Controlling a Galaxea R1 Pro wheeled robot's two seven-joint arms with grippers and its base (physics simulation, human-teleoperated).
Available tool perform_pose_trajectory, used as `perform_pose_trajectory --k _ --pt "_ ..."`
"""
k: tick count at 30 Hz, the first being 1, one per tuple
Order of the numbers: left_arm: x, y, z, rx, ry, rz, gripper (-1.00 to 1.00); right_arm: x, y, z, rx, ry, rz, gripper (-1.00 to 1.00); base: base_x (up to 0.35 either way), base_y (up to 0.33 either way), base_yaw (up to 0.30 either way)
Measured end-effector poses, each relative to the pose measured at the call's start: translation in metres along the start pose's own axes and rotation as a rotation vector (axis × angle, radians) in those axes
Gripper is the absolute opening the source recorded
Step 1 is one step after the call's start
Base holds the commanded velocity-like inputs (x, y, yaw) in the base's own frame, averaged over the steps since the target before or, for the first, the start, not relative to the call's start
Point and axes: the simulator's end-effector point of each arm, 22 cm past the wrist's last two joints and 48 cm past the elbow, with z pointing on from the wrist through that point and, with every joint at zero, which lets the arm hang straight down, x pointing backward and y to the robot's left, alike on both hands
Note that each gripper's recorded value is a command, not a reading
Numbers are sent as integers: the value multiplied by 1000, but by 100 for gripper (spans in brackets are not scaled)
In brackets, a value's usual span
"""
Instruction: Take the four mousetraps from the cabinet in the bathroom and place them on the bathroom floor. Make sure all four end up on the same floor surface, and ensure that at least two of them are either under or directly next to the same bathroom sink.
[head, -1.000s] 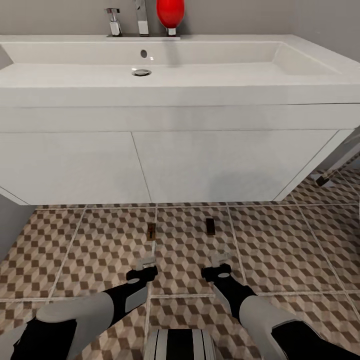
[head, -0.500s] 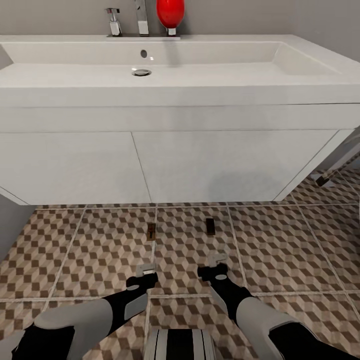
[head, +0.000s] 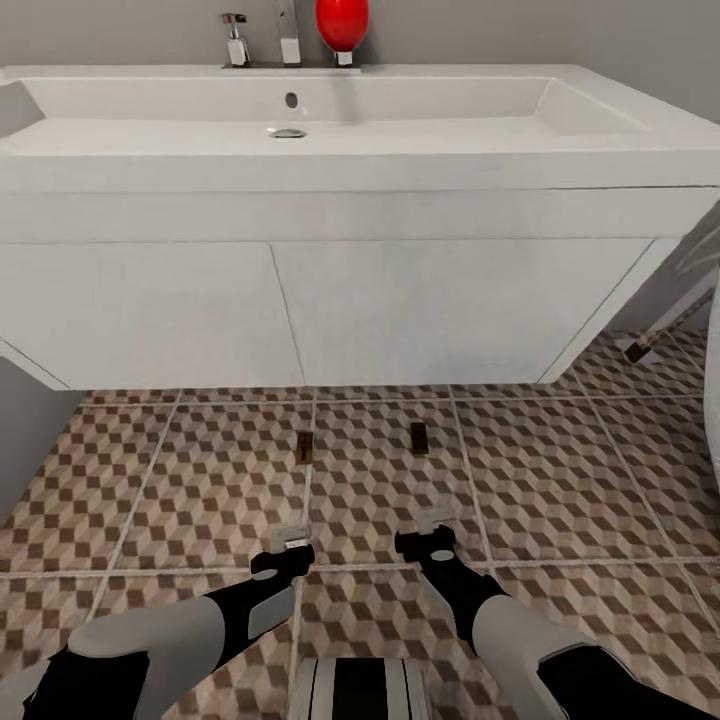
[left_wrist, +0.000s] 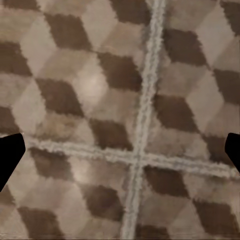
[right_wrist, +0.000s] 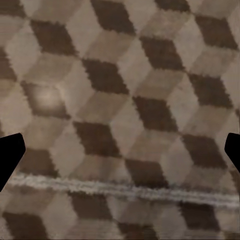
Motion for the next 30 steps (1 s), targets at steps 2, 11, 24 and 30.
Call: perform_pose_trajectory --k 2,11,24,30 --pt "0 0 0 -1 0 0 100 0 0 0 1 0 1 100 -313 0 0" --pt "-1 8 2 -11 -1 0 100 1 0 0 2 2 4 100 -326 0 0" --pt "-1 11 2 -16 -2 0 100 4 0 0 2 4 5 100 -328 0 0" --pt "-2 11 2 -16 -4 0 100 4 0 0 2 4 6 100 -148 0 0"
